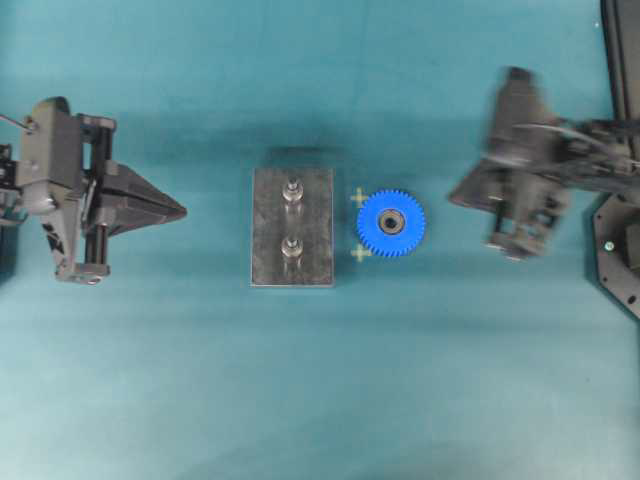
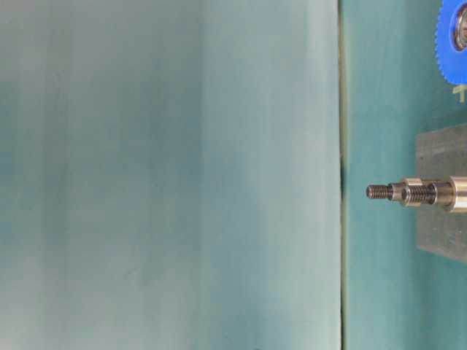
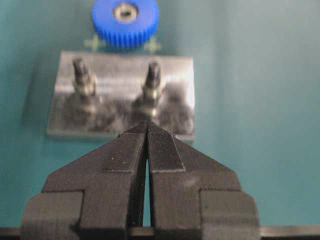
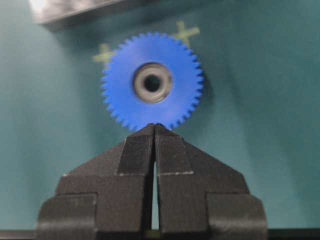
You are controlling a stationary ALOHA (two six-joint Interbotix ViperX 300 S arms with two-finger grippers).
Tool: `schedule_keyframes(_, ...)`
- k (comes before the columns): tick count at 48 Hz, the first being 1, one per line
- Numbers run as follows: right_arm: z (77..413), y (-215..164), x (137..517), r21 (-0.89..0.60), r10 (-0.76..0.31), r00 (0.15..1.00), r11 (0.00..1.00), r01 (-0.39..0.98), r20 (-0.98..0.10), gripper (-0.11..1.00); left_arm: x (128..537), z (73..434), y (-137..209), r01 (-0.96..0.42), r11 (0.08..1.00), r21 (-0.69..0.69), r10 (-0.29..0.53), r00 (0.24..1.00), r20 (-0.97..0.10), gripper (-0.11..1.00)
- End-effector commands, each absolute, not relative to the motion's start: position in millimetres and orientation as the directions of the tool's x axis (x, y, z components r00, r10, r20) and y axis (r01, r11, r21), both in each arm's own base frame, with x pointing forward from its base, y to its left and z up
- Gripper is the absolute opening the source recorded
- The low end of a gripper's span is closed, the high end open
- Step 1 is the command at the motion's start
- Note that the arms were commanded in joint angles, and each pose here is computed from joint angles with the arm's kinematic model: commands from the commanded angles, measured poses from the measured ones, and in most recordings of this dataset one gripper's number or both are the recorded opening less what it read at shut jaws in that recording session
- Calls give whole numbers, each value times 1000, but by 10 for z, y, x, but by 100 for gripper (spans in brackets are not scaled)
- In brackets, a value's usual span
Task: Fit the large gear onto the shaft.
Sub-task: 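Move the right gripper toward the blue gear beside the plate, then lower the right gripper over the blue gear and grasp its rim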
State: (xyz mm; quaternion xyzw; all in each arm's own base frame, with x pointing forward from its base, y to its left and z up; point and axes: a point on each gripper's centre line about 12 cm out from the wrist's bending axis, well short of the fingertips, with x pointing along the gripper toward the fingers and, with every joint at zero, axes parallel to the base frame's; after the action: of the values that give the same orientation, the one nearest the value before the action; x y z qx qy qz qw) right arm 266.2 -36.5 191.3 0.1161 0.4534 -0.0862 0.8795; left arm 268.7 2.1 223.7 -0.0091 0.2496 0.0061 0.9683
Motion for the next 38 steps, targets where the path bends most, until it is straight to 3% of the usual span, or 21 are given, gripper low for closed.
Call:
schedule_keyframes(1, 1920, -442, 2852, 115, -55, 555, 957, 266, -830, 1, 2753, 2311, 26, -16, 1000, -12, 9, 880, -474, 0)
schedule_keyframes(8, 1788, -550, 3024, 82, -61, 495, 961, 262, -867, 1, 2790, 2288, 5, -12, 1000, -17, 2, 875, -485, 0)
schedule_keyframes(12, 1714, -576, 3116, 73, -54, 459, 964, 254, -887, 10, 2799, 2277, -3, -9, 1000, -17, -1, 872, -489, 0)
schedule_keyframes(16, 1651, -588, 3185, 69, -47, 429, 966, 250, -902, 29, 2804, 2264, -3, -8, 1000, -16, -1, 870, -493, 0)
schedule_keyframes(24, 1487, -612, 3307, 65, -37, 381, 966, 252, -924, 79, 2804, 2250, -3, -7, 1000, -13, -1, 868, -497, 0)
schedule_keyframes(27, 1456, -620, 3348, 64, -36, 377, 966, 251, -926, 93, 2804, 2250, -8, -5, 1000, -13, -2, 868, -497, 0)
schedule_keyframes(38, 1345, -679, 3410, 59, -37, 346, 963, 262, -937, 93, 2799, 2234, -3, -7, 1000, -13, 0, 866, -501, 0)
